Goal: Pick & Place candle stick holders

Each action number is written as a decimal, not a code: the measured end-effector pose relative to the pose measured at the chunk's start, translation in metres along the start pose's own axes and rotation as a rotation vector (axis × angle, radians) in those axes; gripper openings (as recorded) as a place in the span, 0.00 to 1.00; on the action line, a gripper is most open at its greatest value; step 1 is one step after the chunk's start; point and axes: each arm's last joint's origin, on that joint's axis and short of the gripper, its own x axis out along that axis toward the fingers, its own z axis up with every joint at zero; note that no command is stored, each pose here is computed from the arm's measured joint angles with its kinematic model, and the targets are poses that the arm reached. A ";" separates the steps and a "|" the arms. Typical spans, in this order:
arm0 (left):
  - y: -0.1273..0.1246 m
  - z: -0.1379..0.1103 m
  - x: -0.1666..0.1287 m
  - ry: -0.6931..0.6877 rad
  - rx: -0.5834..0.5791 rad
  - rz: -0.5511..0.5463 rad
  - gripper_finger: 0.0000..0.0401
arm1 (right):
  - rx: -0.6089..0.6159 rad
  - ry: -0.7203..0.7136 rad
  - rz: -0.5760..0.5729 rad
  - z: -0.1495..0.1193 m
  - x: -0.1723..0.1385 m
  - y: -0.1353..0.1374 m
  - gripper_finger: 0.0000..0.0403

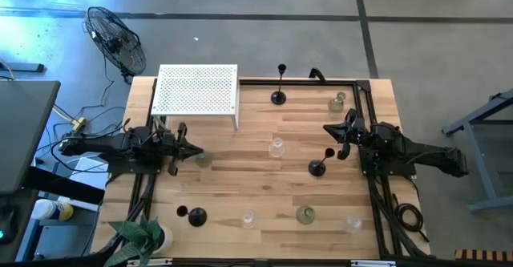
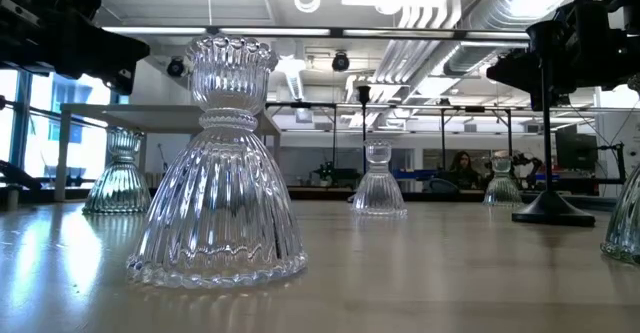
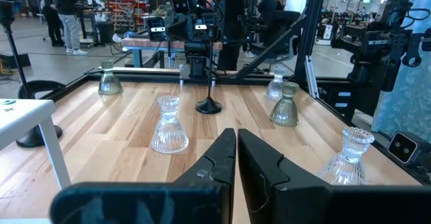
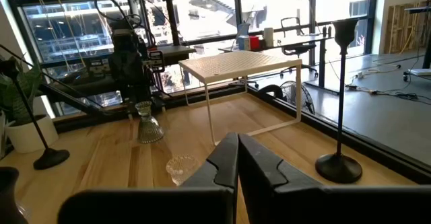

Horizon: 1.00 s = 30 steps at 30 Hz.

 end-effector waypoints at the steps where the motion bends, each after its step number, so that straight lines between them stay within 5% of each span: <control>1: 0.000 0.000 0.000 0.000 0.000 0.000 0.03 | 0.000 0.000 -0.001 0.000 0.000 0.000 0.01; 30: 0.000 0.001 0.000 -0.011 0.000 0.011 0.03 | 0.000 0.000 0.000 0.000 0.000 0.000 0.01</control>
